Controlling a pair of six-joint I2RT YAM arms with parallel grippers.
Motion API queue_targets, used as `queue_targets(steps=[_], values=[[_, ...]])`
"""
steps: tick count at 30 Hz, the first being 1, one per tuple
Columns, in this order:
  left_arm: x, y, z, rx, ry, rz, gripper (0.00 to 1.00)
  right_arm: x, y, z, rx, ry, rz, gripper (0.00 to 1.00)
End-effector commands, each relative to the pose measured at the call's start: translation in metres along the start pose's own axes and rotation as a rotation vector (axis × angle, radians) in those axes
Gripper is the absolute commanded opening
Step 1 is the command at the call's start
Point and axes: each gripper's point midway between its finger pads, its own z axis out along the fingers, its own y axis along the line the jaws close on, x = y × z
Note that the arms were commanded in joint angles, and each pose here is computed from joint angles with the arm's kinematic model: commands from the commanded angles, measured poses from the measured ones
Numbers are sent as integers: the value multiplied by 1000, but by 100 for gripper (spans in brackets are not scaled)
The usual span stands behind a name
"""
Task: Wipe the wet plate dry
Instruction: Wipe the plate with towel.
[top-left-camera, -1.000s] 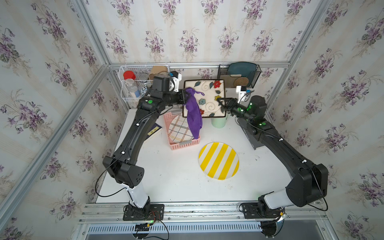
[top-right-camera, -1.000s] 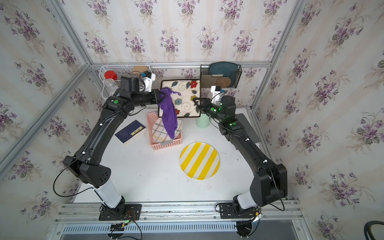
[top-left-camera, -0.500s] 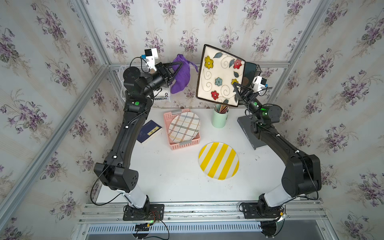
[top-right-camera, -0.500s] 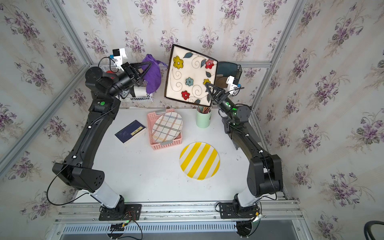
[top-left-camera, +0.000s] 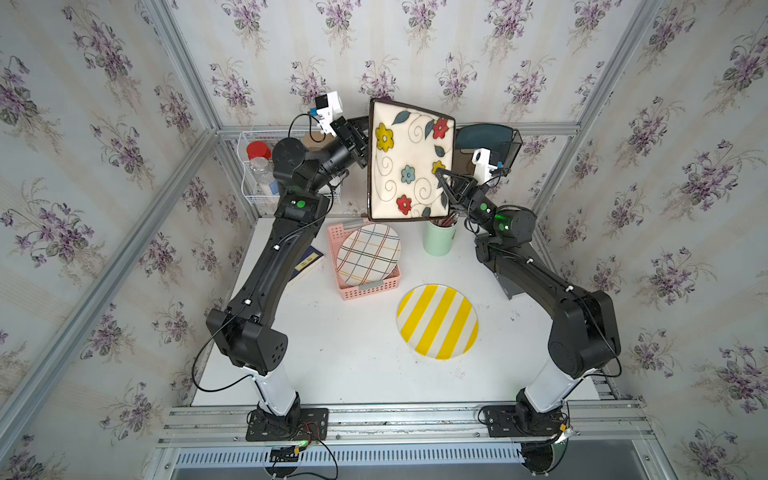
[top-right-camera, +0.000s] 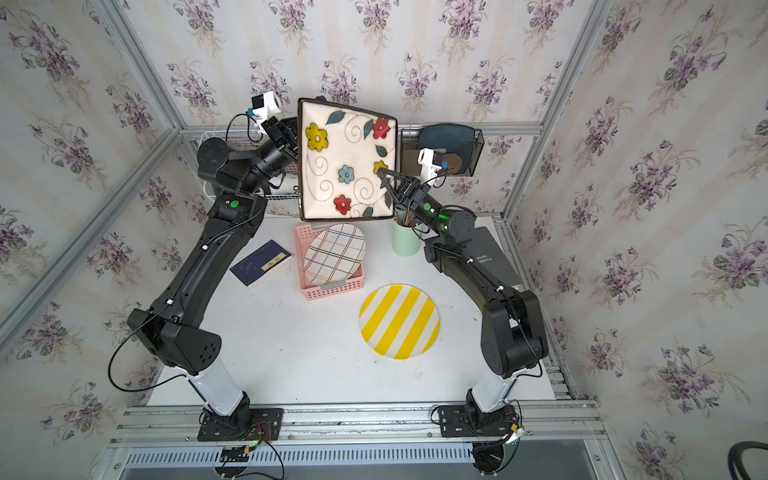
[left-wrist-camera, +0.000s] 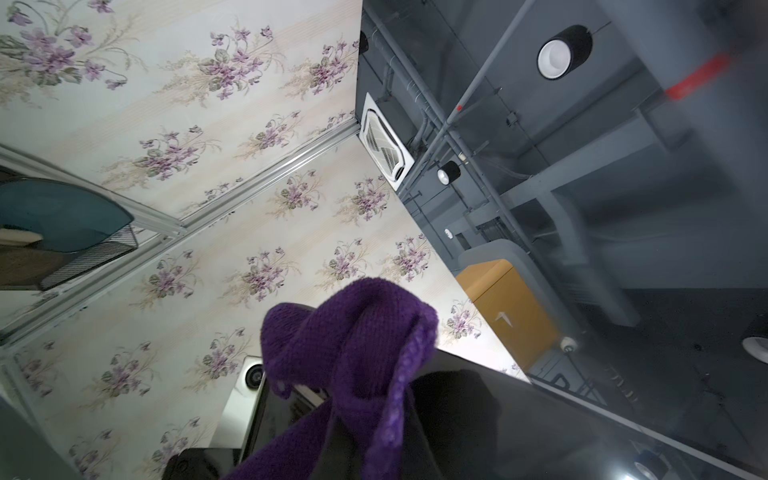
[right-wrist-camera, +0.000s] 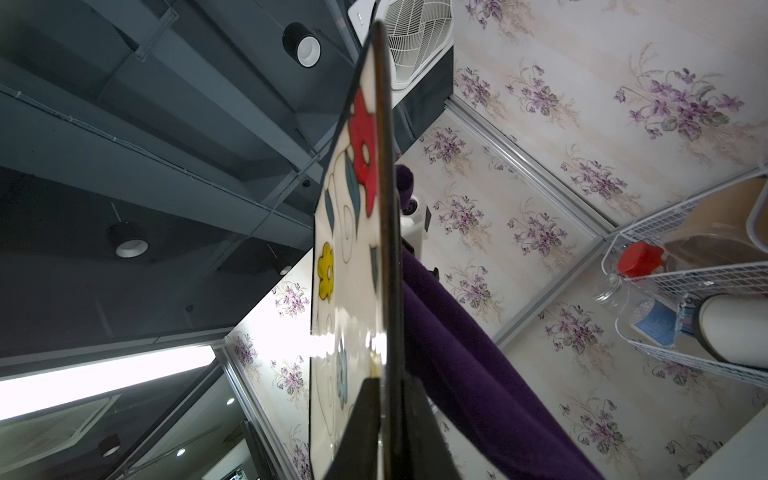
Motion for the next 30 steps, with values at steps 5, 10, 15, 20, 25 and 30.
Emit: queue_targets(steps=[5,10,15,20,25,30], values=[[61,-29,31,155,127,-81,0,-77,41,12,-88,-187,-172,0],[50,-44,24,197,81,-73,0,-106,42,-15,-18,-239,-218,0],[39,-56,27,230,59,-49,0,-43,31,4,-10,-133,-129,0],[64,-38,45,229,114,-113,0,-63,55,31,-80,-169,-201,0],[86,-26,46,217,170,-142,0,-116,65,16,-63,-261,-267,0],[73,-26,19,190,147,-93,0,-146,54,-46,71,-408,-292,0]])
